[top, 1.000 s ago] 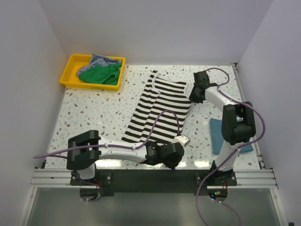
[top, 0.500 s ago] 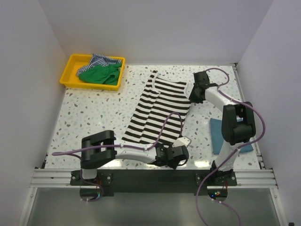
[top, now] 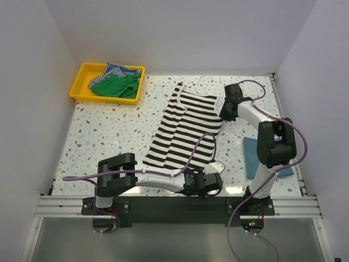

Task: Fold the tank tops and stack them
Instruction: Fold the tank top

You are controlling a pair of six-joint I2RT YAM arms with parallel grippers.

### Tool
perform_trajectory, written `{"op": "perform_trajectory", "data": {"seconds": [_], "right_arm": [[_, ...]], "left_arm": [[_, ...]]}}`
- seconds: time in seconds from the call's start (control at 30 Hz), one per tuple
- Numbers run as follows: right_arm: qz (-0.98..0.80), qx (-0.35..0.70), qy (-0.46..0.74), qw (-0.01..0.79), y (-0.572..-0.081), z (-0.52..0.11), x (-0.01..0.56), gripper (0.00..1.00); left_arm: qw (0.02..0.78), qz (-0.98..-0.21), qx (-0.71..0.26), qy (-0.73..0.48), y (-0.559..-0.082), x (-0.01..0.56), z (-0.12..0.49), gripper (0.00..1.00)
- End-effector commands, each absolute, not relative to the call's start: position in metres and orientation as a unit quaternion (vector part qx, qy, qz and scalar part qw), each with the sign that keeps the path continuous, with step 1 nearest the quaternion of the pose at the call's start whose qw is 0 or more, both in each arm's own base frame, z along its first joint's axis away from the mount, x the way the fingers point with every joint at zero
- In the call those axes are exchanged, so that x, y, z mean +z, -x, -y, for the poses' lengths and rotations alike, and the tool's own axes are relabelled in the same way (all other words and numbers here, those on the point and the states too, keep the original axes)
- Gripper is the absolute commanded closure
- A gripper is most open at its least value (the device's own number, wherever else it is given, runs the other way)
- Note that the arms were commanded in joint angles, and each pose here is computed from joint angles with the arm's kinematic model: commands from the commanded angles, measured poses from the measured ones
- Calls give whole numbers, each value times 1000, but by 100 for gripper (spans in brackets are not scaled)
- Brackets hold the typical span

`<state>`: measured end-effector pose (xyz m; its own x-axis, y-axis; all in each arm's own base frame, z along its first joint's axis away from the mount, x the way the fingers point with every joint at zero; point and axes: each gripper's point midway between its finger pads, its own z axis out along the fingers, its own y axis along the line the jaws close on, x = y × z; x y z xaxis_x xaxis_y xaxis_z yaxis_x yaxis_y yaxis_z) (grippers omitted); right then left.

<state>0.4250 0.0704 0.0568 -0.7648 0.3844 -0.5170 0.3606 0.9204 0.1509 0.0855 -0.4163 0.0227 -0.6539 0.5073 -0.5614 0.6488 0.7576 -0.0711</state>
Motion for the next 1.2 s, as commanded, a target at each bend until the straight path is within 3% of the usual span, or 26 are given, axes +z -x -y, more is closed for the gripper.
{"op": "perform_trajectory", "data": {"seconds": [0.0, 0.43, 1.17], "right_arm": [[-933, -1, -197, 303, -432, -59, 84, 100], [-930, 30, -195, 309, -437, -74, 106, 100], [-943, 42, -125, 307, -479, -210, 80, 100]], "left_arm": [[279, -874, -212, -336, -72, 70, 444, 100], [278, -864, -324, -266, -80, 115, 422, 100], [265, -915, -272, -139, -105, 69, 308, 100]]}}
